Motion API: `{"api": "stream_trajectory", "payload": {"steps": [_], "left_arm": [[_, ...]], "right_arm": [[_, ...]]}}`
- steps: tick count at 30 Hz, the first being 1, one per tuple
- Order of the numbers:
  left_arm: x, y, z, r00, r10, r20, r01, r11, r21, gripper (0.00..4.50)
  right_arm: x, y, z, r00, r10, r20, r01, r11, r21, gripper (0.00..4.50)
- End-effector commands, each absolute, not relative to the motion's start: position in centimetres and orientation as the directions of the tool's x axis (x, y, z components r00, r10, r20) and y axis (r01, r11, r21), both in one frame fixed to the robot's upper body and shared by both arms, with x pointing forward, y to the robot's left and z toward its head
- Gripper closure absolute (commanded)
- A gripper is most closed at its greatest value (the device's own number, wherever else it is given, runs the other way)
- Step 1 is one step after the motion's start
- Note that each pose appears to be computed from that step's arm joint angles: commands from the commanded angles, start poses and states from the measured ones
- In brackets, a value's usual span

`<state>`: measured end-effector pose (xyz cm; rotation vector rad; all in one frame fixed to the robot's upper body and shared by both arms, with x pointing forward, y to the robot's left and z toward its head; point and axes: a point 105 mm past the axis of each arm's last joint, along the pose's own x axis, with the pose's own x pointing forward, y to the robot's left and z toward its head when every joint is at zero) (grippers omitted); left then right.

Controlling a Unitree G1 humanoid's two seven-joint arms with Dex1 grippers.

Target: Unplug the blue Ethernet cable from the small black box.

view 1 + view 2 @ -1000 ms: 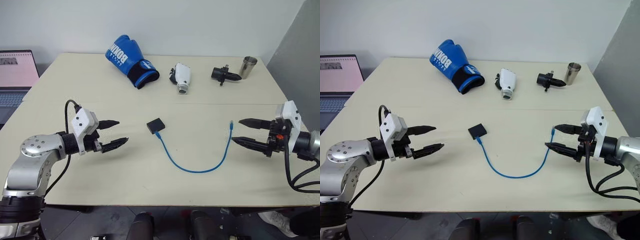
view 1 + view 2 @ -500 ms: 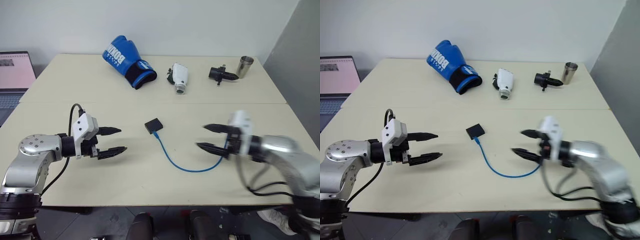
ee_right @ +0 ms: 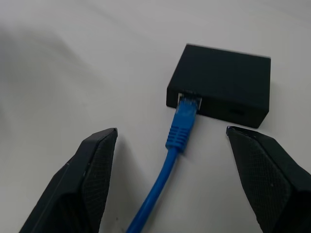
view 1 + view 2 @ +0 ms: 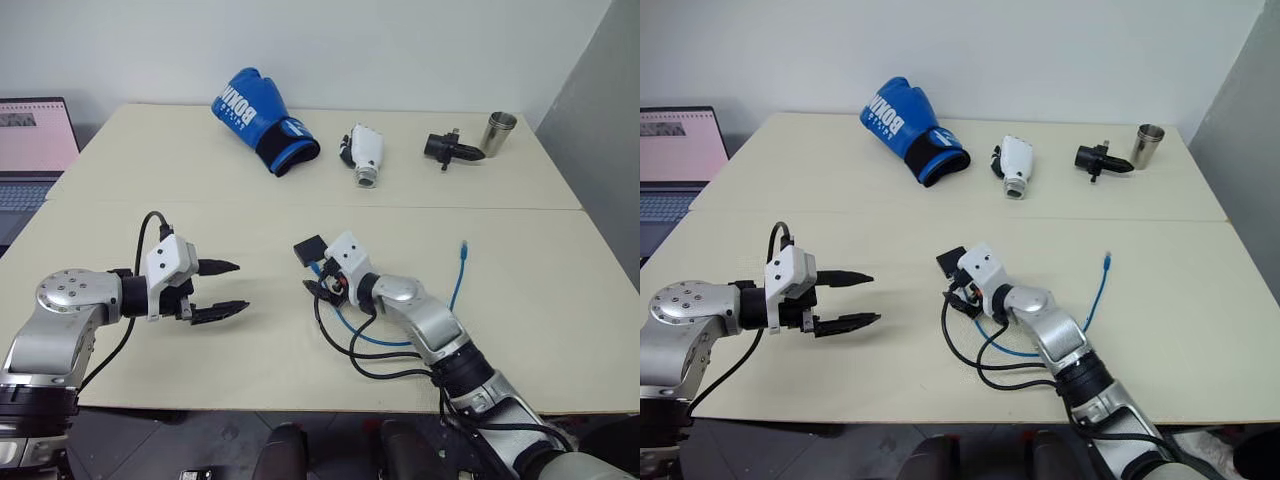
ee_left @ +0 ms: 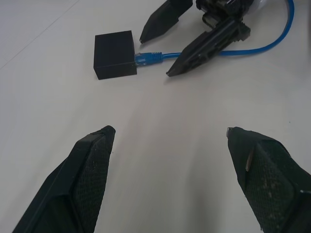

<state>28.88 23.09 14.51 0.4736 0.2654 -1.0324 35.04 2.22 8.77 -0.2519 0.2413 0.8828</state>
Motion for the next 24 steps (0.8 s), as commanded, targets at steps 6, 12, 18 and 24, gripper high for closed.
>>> {"api": "stream_trajectory", "payload": {"steps": [6,12,18,24], "left_arm": [[29.3,22.9,15.7,0.514,-0.756,-0.405,0.856,0.422,0.3,0.48],[30.3,23.3,15.9,0.56,-0.742,-0.369,0.829,0.496,0.259,0.48],[31.4,24.0,15.5,0.605,-0.731,-0.315,0.787,0.609,0.098,0.48],[31.3,22.0,18.0,0.533,-0.833,-0.149,0.8,0.554,-0.232,0.48]], "right_arm": [[34.8,3.0,8.8,0.617,0.719,-0.319,-0.784,0.595,-0.175,1.65],[34.8,2.5,8.9,0.624,0.713,-0.321,-0.781,0.585,-0.219,3.11],[35.0,1.4,10.5,0.622,0.737,-0.265,-0.773,0.521,-0.363,4.44],[33.8,-0.5,15.8,0.536,0.838,-0.103,-0.612,0.301,-0.732,4.46]]}}
